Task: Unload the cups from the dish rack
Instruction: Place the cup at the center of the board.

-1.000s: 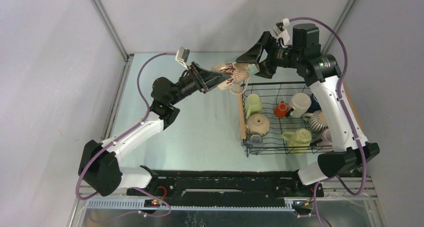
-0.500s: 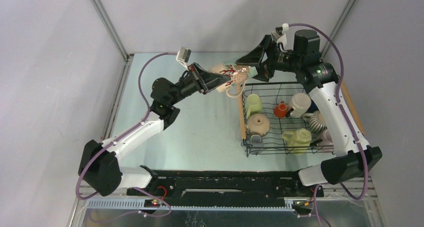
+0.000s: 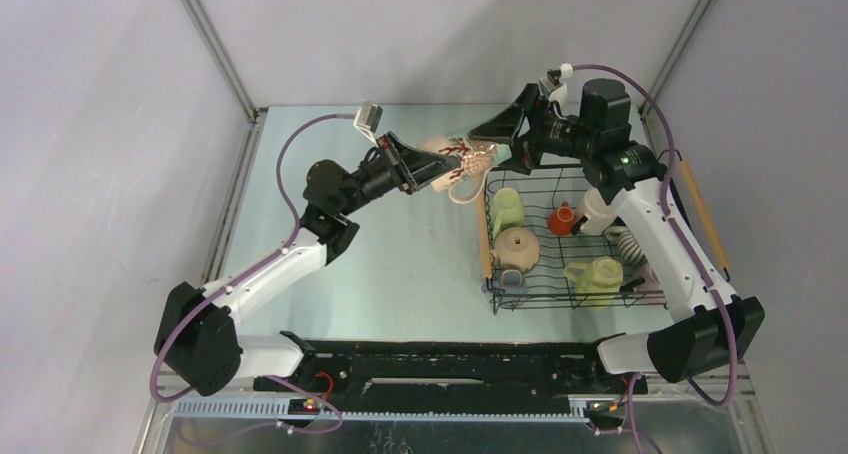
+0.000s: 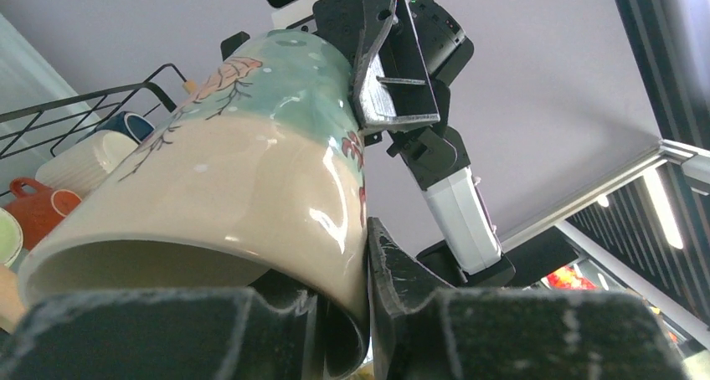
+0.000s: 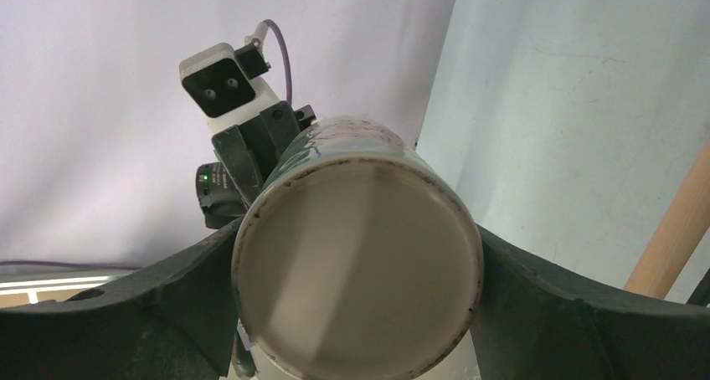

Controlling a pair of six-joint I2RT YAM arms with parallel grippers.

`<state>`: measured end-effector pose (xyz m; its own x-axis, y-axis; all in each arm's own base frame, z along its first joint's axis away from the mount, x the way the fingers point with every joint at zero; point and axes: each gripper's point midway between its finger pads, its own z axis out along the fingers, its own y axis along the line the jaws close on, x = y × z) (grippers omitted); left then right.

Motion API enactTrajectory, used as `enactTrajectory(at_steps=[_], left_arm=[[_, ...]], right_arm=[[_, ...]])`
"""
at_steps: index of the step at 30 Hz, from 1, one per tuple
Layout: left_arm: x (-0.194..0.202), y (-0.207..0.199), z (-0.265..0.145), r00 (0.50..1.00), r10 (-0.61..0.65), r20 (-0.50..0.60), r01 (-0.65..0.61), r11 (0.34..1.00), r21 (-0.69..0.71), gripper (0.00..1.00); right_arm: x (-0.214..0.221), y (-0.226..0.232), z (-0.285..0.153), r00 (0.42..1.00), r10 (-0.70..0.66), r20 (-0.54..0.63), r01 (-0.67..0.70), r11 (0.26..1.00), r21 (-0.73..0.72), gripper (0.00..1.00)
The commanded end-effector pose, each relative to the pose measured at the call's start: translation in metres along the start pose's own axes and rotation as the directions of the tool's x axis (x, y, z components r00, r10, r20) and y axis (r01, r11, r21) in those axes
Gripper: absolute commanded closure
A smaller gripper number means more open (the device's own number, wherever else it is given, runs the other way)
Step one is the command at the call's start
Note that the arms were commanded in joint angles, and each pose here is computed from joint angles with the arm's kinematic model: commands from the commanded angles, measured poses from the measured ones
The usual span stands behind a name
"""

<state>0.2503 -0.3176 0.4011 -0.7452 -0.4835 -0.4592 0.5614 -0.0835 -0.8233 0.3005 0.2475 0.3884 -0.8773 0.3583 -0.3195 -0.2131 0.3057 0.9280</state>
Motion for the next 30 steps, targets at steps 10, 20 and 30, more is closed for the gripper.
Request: enactTrajectory(at_steps=[10,20,30], left_arm=[[-0.023,-0.04,-0.015,0.987,0.063,0.148,-0.071,0.996,0.048,1.0],[-0.024,-0.039,-0.014,0.989,0.035,0.141,-0.037,0.999,0.015,1.0],[-0.021,-0.036,-0.014,0.993,0.02,0.115,-0.02,1.0,0.002,0.87]], right_arm=[[0.001,0.006,0.006,0.988,-0.142,0.06,0.142,0.99,-0.003,0.0],[-0.006,0.0,0.006,0.988,-0.123,0.098,0.124,0.992,-0.004,0.02],[-0.009,0.001,0.006,0.995,-0.056,0.078,0.06,0.997,-0.038,0.62]])
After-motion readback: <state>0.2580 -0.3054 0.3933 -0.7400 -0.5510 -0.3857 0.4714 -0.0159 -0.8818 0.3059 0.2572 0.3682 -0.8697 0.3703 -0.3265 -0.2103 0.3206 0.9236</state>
